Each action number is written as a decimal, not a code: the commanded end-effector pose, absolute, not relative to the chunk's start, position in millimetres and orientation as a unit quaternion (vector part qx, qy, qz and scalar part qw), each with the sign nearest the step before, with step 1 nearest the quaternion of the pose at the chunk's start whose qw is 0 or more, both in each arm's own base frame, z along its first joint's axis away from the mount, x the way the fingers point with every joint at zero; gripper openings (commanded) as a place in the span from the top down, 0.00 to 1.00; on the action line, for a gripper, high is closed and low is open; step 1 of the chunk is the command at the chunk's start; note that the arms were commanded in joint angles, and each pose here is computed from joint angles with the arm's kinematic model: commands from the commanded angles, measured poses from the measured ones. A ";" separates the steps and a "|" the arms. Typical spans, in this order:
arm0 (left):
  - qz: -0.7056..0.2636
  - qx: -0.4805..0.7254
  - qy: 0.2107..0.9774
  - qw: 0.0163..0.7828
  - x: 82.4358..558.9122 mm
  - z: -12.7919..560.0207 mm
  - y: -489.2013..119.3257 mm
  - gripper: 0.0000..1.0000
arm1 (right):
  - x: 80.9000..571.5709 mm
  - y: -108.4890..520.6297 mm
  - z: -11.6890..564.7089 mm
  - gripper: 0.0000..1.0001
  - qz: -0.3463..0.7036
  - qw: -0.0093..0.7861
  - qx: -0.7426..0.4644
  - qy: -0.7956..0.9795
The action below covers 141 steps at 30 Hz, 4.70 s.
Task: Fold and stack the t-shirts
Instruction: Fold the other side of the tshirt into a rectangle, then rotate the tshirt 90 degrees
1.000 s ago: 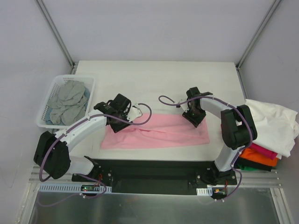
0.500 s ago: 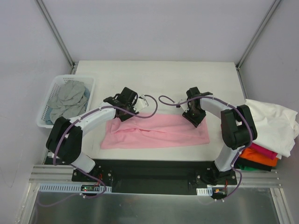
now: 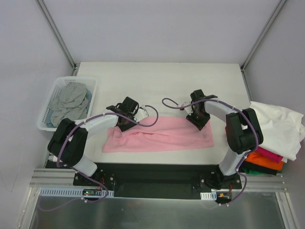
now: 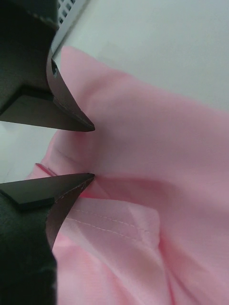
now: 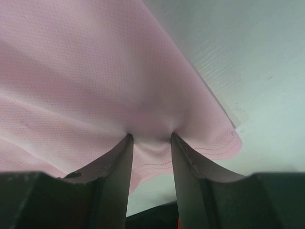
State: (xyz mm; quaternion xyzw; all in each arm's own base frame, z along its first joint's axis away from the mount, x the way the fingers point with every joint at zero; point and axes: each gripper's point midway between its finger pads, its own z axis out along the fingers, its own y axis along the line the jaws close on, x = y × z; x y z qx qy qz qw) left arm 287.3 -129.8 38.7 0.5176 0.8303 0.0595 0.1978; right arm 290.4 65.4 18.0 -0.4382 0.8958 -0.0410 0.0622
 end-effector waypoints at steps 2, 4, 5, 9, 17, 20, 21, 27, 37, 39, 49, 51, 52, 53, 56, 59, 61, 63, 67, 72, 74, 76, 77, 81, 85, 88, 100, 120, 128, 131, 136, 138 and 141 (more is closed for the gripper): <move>0.036 0.518 0.833 0.190 252.8 39.8 -122.7 0.59 | 281.2 61.0 10.9 0.60 -0.035 0.047 -0.435 0.899; 0.028 0.523 0.834 0.173 239.4 37.9 -118.1 0.59 | 282.8 60.5 10.4 0.60 -0.038 0.046 -0.434 0.899; 0.024 0.527 0.834 0.165 233.5 36.9 -117.3 0.60 | 283.2 60.4 10.4 0.60 -0.039 0.046 -0.434 0.899; 0.001 0.538 0.829 0.152 212.4 40.9 -118.7 0.60 | 283.4 60.6 8.9 0.60 -0.039 0.044 -0.432 0.900; -0.035 0.549 0.819 0.161 196.2 62.5 -128.3 0.59 | 284.2 62.1 10.4 0.60 -0.038 0.042 -0.431 0.901; -0.070 0.560 0.812 0.146 184.2 62.2 -136.6 0.59 | 283.4 62.3 12.6 0.60 -0.038 0.044 -0.431 0.900; -0.090 0.564 0.810 0.136 177.2 60.4 -140.8 0.59 | 282.6 61.9 12.5 0.60 -0.040 0.043 -0.432 0.900; -0.129 0.583 0.796 0.100 154.1 57.9 -148.9 0.61 | 279.1 59.3 12.9 0.60 -0.042 0.041 -0.432 0.900; -0.047 0.587 0.795 0.146 184.9 71.5 -135.1 0.64 | 279.6 61.5 14.3 0.60 -0.037 0.043 -0.431 0.901; -0.016 0.585 0.796 0.154 196.9 69.6 -130.2 0.64 | 279.6 62.2 14.9 0.60 -0.035 0.044 -0.430 0.901; 0.092 0.580 0.790 0.174 247.8 60.4 -119.6 0.66 | 278.9 59.2 16.8 0.60 -0.044 0.045 -0.432 0.900; 0.103 0.582 0.789 0.167 253.9 55.0 -117.2 0.66 | 279.6 59.1 17.2 0.60 -0.045 0.046 -0.431 0.900; 0.107 0.582 0.788 0.166 257.5 53.6 -115.9 0.66 | 281.4 58.6 18.6 0.60 -0.049 0.049 -0.432 0.899; 0.110 0.578 0.791 0.169 263.5 53.5 -114.2 0.66 | 282.6 58.2 18.9 0.60 -0.050 0.050 -0.432 0.899; 0.113 0.573 0.795 0.166 274.2 49.4 -113.1 0.66 | 286.3 55.8 20.5 0.60 -0.060 0.050 -0.431 0.899; 0.110 0.567 0.800 0.161 280.8 46.1 -109.5 0.67 | 289.0 52.9 20.1 0.60 -0.071 0.046 -0.429 0.899; 0.112 0.566 0.802 0.155 282.4 43.3 -106.2 0.67 | 292.3 51.8 20.8 0.60 -0.077 0.049 -0.429 0.899; 0.109 0.564 0.802 0.163 284.1 47.6 -107.8 0.68 | 295.7 50.0 22.4 0.60 -0.082 0.052 -0.424 0.900; 0.090 0.559 0.799 0.203 290.9 68.1 -120.5 0.65 | 303.3 49.3 21.9 0.60 -0.090 0.050 -0.420 0.901; 0.089 0.556 0.797 0.218 298.7 78.5 -126.1 0.64 | 321.7 54.6 24.4 0.60 -0.095 0.059 -0.415 0.903; 0.088 0.559 0.799 0.205 297.7 70.7 -125.8 0.64 | 327.7 57.5 24.7 0.60 -0.094 0.062 -0.415 0.903; 0.083 0.557 0.803 0.197 296.2 64.7 -126.5 0.65 | 334.5 59.3 26.9 0.60 -0.096 0.066 -0.413 0.903; 0.081 0.557 0.804 0.191 294.9 60.8 -126.7 0.65 | 335.7 59.2 27.9 0.60 -0.096 0.066 -0.413 0.903; 0.066 0.549 0.811 0.190 286.8 57.3 -128.1 0.65 | 334.6 59.4 30.1 0.60 -0.095 0.070 -0.412 0.904; 0.059 0.540 0.811 0.219 284.4 73.9 -129.7 0.64 | 331.5 56.9 28.8 0.60 -0.095 0.070 -0.410 0.904; 0.055 0.538 0.809 0.230 278.4 83.7 -130.6 0.63 | 330.1 55.6 25.2 0.60 -0.095 0.066 -0.411 0.904; 0.020 0.539 0.826 0.160 229.7 50.9 -117.8 0.62 | 333.2 52.6 29.6 0.60 -0.103 0.078 -0.409 0.903; -0.021 0.524 0.850 0.053 225.7 -3.9 -127.1 0.39 | 334.5 47.1 33.9 0.31 -0.117 0.102 -0.409 0.899; -0.014 0.508 0.859 0.051 249.2 -10.0 -121.7 0.24 | 325.0 42.5 30.0 0.25 -0.119 0.101 -0.421 0.894; -0.007 0.505 0.861 0.057 260.2 -8.9 -121.0 0.05 | 321.5 41.5 27.2 0.16 -0.118 0.100 -0.423 0.893; 0.011 0.494 0.867 0.067 280.8 -7.1 -119.9 0.01 | 322.0 42.2 27.7 0.04 -0.119 0.104 -0.423 0.892; 0.017 0.487 0.870 0.078 292.2 -3.2 -120.9 0.01 | 323.4 41.8 28.4 0.04 -0.121 0.106 -0.421 0.892; 0.014 0.485 0.871 0.082 300.1 -2.7 -123.0 0.01 | 325.1 39.9 29.4 0.04 -0.127 0.107 -0.421 0.892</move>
